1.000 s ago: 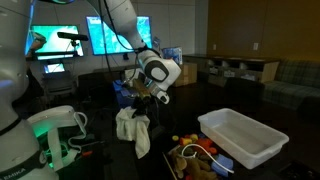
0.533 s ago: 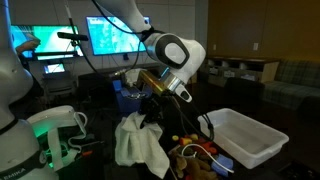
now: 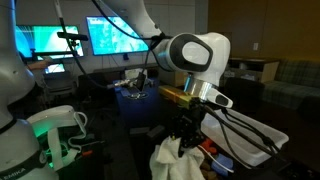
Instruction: Pick up the towel from the countertop, sweep the objects to the left and put the towel in the container.
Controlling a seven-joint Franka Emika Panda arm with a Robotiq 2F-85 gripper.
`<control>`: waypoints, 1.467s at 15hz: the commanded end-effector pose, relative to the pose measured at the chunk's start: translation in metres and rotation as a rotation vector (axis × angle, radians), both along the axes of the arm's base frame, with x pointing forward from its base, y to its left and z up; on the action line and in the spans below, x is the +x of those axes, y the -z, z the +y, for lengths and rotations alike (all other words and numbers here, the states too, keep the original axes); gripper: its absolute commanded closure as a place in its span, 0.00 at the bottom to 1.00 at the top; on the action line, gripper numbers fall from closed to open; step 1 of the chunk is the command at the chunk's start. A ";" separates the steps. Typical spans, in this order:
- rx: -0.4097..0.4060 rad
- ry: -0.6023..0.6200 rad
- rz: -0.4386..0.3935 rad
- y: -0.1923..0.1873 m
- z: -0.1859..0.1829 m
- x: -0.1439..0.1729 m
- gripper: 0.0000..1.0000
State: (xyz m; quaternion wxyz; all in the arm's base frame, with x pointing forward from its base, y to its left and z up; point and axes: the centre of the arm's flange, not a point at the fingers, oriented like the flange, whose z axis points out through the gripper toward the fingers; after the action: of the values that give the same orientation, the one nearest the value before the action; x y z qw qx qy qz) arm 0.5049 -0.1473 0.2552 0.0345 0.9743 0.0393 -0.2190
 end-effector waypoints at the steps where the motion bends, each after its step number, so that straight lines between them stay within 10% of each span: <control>1: -0.137 -0.026 -0.100 0.059 -0.002 0.037 0.94; 7: -0.184 -0.153 -0.053 0.165 0.044 0.029 0.94; 14: -0.173 -0.270 0.055 0.205 0.110 -0.014 0.94; 22: -0.061 -0.196 -0.194 0.238 0.180 0.020 0.94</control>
State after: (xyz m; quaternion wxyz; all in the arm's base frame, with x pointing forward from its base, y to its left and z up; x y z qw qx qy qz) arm 0.5091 0.0168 0.0374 0.0987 0.9735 0.1303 -0.1596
